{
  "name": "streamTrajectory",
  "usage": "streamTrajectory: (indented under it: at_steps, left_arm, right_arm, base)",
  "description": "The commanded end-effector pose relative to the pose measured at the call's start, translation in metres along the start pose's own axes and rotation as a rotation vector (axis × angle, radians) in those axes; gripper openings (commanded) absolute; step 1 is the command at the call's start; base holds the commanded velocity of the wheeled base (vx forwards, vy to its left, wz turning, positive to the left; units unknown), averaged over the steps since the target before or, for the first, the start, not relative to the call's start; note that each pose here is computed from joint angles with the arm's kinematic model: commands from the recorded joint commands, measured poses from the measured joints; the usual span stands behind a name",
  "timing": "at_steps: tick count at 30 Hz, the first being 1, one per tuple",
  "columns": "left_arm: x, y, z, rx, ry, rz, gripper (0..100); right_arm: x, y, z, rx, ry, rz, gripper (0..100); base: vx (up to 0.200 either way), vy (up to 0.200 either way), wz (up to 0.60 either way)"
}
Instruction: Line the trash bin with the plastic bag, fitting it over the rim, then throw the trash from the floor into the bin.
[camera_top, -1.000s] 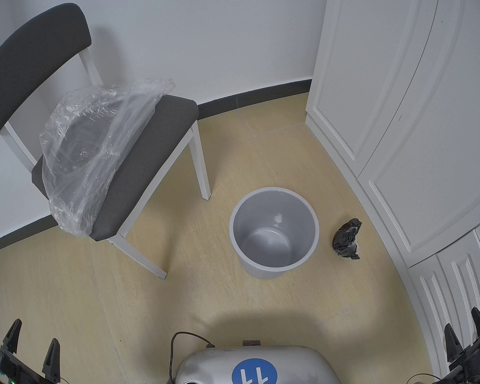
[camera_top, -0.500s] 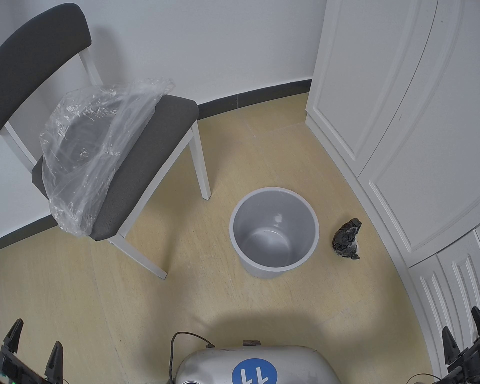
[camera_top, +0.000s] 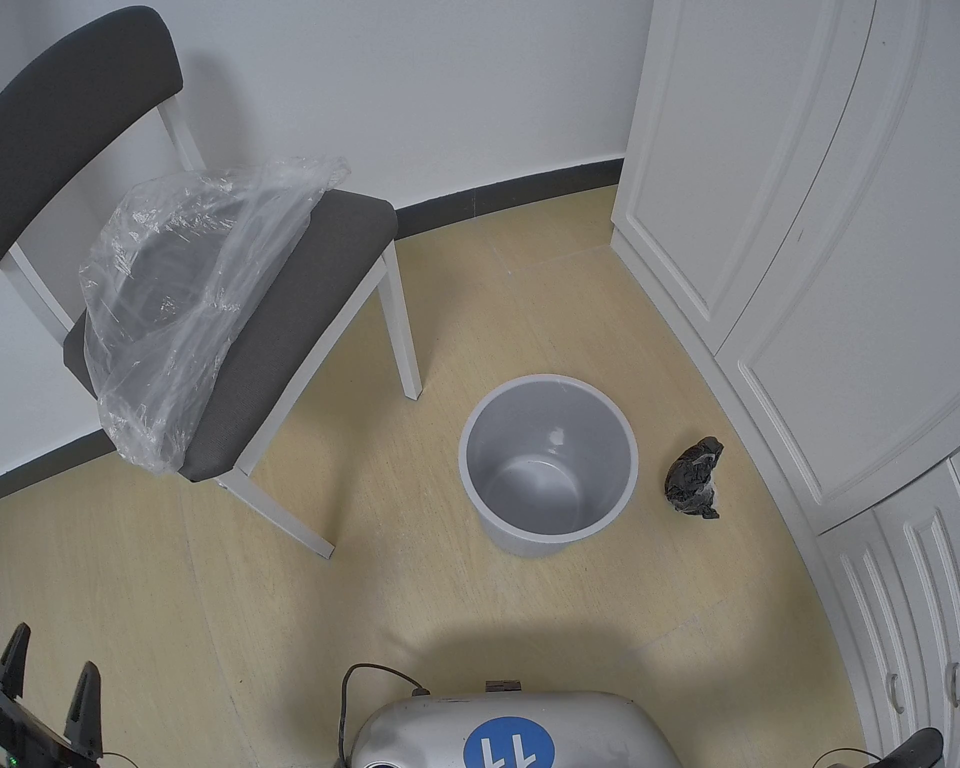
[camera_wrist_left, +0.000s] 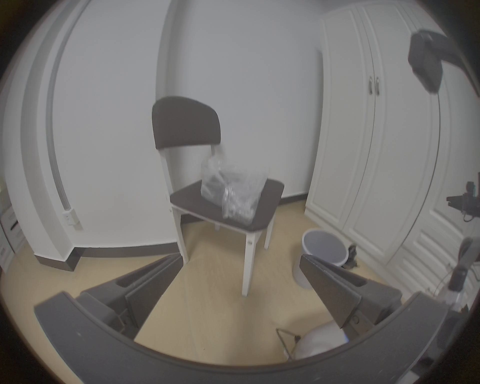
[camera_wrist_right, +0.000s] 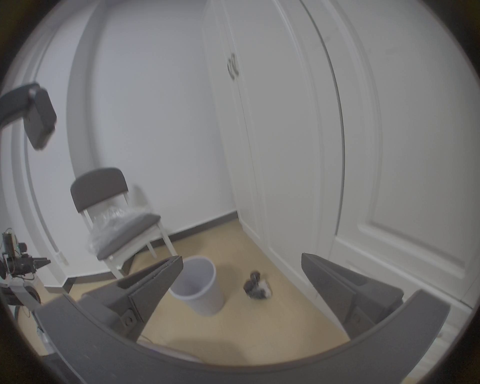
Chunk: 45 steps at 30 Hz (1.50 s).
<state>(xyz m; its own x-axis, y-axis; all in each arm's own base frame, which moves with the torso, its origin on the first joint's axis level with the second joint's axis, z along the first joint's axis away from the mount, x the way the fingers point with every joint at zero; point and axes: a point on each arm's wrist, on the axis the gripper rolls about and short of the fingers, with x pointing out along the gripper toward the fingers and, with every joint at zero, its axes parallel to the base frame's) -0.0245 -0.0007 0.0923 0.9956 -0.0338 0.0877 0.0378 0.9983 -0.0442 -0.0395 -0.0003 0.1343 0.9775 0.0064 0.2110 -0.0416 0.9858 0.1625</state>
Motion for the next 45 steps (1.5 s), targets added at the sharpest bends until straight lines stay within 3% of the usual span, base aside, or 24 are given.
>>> streamTrajectory:
  at_steps: [1,5,7,8,12,19,23,24,27,28,36,45]
  left_arm:
    - [-0.008,-0.002,0.043,-0.080,-0.150,-0.053,100]
    - [0.002,-0.001,0.042,-0.035,-0.069,-0.079,100]
    - [0.002,-0.001,0.042,-0.035,-0.069,-0.079,100]
    - [0.011,-0.001,0.056,-0.031,-0.036,-0.082,100]
    - [0.028,-0.002,0.072,-0.026,0.027,-0.043,100]
    - [0.063,-0.004,0.092,-0.018,0.111,-0.035,100]
    - [0.095,-0.006,0.107,-0.017,0.116,-0.035,100]
    - [0.120,-0.007,0.112,-0.003,0.125,-0.039,100]
    - [0.130,-0.007,0.113,0.024,0.129,-0.045,100]
    - [0.146,-0.009,0.115,0.079,0.136,-0.055,100]
    - [0.166,-0.010,0.120,0.231,0.152,-0.058,100]
    - [0.163,-0.009,0.103,0.242,0.212,-0.013,100]
  right_arm:
    - [0.008,0.003,0.019,-0.069,0.015,0.026,100]
    - [0.021,0.003,0.022,-0.092,0.081,0.022,100]
    - [0.021,0.003,0.022,-0.092,0.081,0.022,100]
    - [0.042,0.008,0.046,-0.132,0.120,0.020,100]
    - [0.067,0.012,0.067,-0.171,0.157,0.002,100]
    - [0.099,0.018,0.105,-0.126,0.137,-0.013,100]
    - [0.115,0.020,0.124,-0.090,0.090,-0.069,100]
    - [0.129,0.020,0.132,-0.077,0.059,-0.123,100]
    - [0.136,0.020,0.133,-0.077,0.049,-0.138,100]
    - [0.145,0.019,0.132,-0.081,0.052,-0.156,100]
    - [0.151,0.020,0.130,-0.091,0.077,-0.135,100]
    - [0.145,0.023,0.108,-0.142,0.147,-0.060,100]
  base:
    - [0.000,0.000,0.00]
    - [0.000,0.000,0.00]
    - [0.000,0.000,0.00]
    - [0.000,0.000,0.00]
    - [0.000,0.000,0.00]
    - [0.000,0.000,0.00]
    - [0.000,0.000,0.00]
    - [0.000,0.000,0.00]
    - [0.000,0.000,0.00]
    - [0.000,0.000,0.00]
    - [0.000,0.000,0.00]
    - [0.000,0.000,0.00]
